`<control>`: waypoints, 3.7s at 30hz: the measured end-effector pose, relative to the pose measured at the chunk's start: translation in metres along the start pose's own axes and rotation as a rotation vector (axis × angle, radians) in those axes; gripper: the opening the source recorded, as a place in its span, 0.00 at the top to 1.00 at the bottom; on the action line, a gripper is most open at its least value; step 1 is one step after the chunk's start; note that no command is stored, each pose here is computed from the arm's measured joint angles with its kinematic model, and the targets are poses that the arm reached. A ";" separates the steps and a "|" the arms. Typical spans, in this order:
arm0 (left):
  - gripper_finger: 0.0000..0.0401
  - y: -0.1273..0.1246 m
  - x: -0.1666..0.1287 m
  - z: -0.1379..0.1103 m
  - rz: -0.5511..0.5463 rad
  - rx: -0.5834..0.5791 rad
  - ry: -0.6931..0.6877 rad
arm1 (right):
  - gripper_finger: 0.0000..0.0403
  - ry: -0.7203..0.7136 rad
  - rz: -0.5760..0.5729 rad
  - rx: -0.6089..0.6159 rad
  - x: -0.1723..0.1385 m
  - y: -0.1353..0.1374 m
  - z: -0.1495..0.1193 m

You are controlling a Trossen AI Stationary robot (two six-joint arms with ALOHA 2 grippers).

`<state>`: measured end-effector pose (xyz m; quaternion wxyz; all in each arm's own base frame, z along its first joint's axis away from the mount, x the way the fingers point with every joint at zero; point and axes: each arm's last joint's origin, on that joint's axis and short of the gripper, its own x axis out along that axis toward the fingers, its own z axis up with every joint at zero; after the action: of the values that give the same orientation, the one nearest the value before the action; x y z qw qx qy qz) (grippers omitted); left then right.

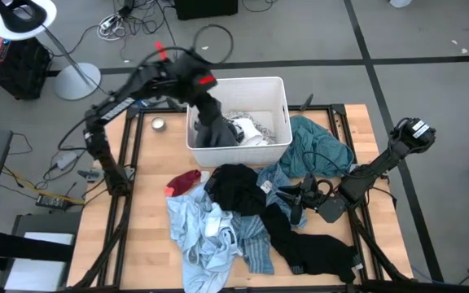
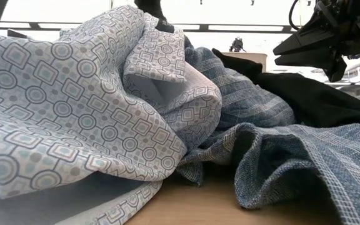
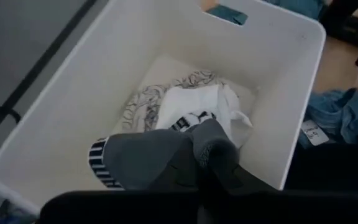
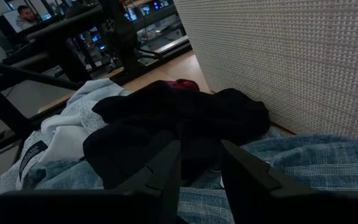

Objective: Sort clothes
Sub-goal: Put the top left gray boxers into the laundry bin, then put the top black boxers into the laundry bin

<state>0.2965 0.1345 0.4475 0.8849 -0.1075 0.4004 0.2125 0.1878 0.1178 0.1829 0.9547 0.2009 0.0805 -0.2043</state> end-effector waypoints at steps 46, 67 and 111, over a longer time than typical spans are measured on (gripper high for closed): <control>0.73 0.009 0.174 -0.021 -0.165 -0.065 -0.080 | 0.72 0.049 0.056 0.048 -0.003 0.003 -0.003; 0.72 -0.007 0.047 -0.027 -0.161 0.020 -0.147 | 0.72 0.047 0.056 0.053 -0.003 0.003 -0.002; 0.72 -0.013 -0.028 -0.292 -0.240 0.067 -0.335 | 0.75 0.282 0.013 -0.169 0.052 0.062 0.089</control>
<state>0.0930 0.0100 0.2772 0.9612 -0.0882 0.2386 0.1071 0.2671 0.1142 0.2729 0.9487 0.1472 0.2292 -0.1604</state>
